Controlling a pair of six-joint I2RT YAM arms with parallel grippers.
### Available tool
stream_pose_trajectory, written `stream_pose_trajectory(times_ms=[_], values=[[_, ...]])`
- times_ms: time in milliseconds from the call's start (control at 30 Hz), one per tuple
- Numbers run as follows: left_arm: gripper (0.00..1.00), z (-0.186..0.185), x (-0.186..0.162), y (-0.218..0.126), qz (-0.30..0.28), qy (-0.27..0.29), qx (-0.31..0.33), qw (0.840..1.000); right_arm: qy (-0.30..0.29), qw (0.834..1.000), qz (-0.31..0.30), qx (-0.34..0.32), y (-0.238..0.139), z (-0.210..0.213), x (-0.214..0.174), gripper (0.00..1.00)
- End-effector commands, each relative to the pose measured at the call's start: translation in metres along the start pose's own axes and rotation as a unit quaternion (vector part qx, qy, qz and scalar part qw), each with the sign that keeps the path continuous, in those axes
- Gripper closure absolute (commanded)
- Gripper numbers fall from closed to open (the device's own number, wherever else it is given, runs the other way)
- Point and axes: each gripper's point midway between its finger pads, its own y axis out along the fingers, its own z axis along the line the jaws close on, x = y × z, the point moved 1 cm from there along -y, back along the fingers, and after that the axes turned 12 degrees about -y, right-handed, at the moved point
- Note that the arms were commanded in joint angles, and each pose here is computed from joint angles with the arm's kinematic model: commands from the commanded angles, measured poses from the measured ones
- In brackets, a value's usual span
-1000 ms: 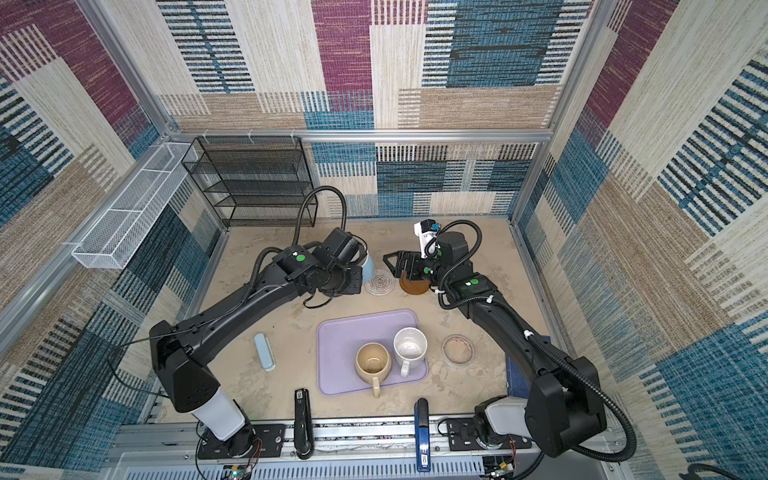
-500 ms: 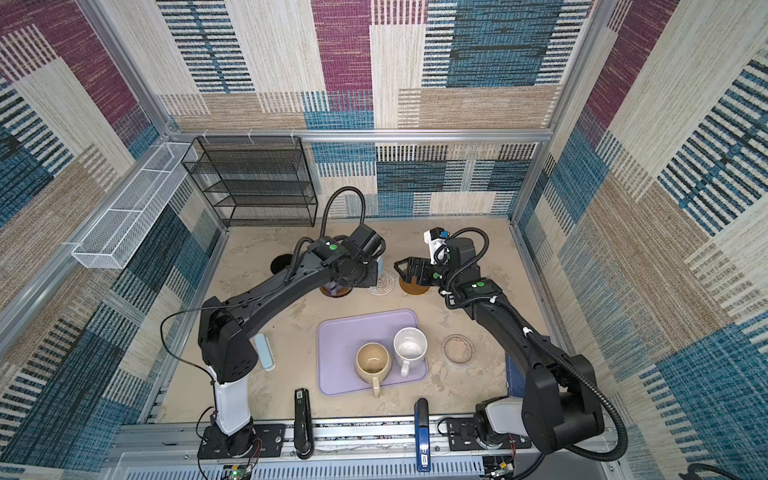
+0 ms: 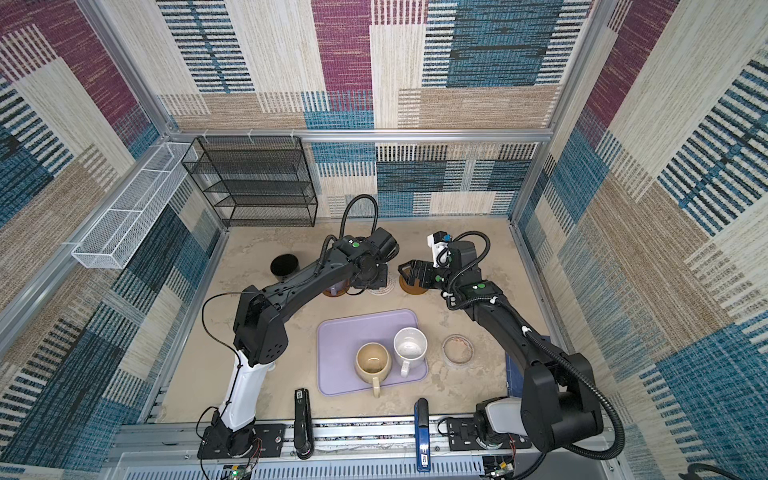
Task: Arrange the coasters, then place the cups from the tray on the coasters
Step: 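Carry the light blue mug with the left gripper over the beaded coaster, then lower the light blue mug onto the beaded coaster and open the left gripper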
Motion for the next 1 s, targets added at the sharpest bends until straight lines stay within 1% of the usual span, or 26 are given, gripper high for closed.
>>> stream_pose_trajectory(times_ms=[0, 467, 733, 967], values=[[1.0, 0.0, 0.007, 0.0, -0.012, -0.016, 0.008, 1.0, -0.009, 1.0, 0.0, -0.025, 0.0, -0.009, -0.001, 0.0], [1.0, -0.002, 0.005, 0.019, 0.0, -0.026, 0.026, 0.999, -0.011, 0.999, -0.003, -0.037, -0.002, -0.012, -0.002, 0.0], [1.0, -0.002, 0.003, 0.021, 0.002, -0.023, 0.028, 0.999, -0.013, 0.999, -0.002, -0.038, -0.001, -0.013, -0.003, 0.01], [1.0, -0.004, 0.01, 0.021, -0.012, -0.016, 0.031, 0.999, -0.016, 0.999, -0.002, -0.046, -0.003, -0.015, -0.006, 0.01]])
